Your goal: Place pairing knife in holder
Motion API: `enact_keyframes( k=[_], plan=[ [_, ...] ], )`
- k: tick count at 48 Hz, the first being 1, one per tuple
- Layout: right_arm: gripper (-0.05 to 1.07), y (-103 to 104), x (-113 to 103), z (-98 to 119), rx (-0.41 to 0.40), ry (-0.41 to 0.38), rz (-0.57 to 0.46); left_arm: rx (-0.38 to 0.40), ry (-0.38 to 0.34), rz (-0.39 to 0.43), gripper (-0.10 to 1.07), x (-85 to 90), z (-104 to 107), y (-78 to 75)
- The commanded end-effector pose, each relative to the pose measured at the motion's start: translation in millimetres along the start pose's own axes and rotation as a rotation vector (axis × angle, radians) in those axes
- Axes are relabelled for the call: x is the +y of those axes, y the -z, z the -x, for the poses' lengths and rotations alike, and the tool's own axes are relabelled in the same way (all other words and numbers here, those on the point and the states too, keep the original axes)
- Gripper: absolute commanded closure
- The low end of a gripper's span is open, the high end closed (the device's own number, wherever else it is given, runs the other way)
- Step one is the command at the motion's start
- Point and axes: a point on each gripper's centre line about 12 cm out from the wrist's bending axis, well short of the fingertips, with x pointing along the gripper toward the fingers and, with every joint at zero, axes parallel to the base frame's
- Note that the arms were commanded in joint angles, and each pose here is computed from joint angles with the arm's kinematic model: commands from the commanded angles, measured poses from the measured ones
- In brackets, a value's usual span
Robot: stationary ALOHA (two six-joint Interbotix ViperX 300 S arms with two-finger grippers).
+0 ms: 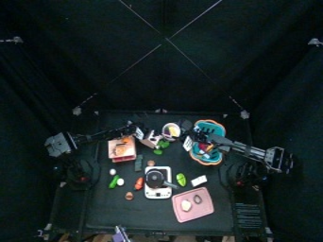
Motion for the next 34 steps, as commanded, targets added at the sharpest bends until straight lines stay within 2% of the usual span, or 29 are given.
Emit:
enact_keyframes(
  k=[1,34],
  plan=[
    [0.61,-14.4,2.6,4.4,-0.042,-0.009,-0.004,-0.037,0.016,-0.003,0.15,-5.3,-0.4,-12.2],
    [0.61,-17.4,8.8,-5.1,-0.017,-0.023,-0.013,-0.029,0.014,-0.003,0.15,-4.6,0.0,-9.6]
  ],
)
